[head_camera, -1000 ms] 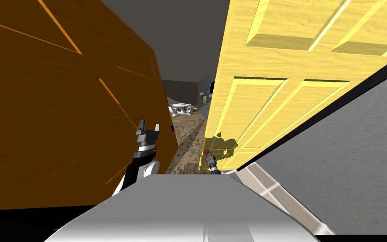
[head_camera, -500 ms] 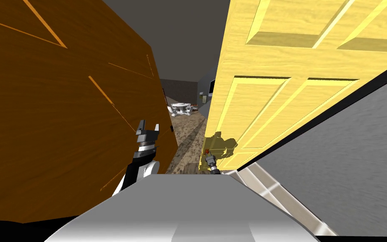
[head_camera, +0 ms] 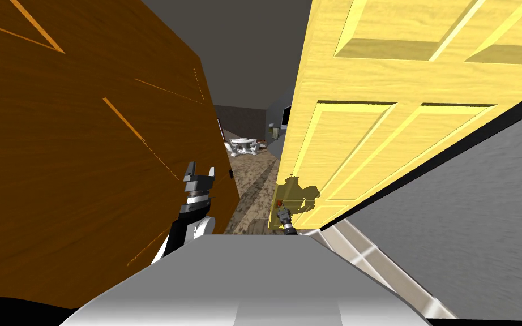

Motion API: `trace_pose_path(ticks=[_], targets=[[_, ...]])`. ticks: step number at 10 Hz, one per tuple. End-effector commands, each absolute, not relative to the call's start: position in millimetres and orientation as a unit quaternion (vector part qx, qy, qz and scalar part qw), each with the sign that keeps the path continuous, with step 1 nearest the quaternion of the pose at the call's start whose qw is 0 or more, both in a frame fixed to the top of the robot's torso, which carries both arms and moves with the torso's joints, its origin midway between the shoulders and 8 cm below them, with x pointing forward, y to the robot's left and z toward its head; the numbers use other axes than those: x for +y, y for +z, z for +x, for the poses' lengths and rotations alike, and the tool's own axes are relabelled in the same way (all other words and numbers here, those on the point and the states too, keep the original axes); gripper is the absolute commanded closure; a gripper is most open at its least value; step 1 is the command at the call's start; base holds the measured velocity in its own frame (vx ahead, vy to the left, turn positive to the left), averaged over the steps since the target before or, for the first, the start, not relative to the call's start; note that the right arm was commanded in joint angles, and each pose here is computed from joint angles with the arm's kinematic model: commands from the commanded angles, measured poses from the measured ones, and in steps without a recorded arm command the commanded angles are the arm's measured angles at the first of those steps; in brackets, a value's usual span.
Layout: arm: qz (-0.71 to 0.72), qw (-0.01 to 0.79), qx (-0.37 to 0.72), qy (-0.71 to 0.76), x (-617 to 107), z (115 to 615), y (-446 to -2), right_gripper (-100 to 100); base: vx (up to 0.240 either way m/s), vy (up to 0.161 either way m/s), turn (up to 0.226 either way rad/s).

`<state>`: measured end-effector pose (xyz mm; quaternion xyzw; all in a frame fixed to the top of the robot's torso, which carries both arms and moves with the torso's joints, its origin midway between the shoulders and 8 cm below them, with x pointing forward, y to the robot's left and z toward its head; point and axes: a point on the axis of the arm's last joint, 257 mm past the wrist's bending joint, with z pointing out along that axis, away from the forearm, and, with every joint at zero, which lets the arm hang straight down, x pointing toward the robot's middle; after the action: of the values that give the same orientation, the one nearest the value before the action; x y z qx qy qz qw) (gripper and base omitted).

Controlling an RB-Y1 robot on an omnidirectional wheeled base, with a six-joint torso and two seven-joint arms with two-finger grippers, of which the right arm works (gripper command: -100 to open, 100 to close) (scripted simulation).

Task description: Push the door open

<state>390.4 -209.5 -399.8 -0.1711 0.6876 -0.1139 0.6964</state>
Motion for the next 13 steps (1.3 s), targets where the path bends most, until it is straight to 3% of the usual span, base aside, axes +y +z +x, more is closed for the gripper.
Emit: trace_pose_path(ticks=[1, 13], targets=[[-0.164, 0.712, 0.672, -0.116, -209.3, 398.0, -382.9, 100, 0.001, -0.005, 0.008], [-0.069, 0.722, 0.688, -0.031, -211.6, 405.5, -382.3, 100, 0.026, 0.013, -0.019]])
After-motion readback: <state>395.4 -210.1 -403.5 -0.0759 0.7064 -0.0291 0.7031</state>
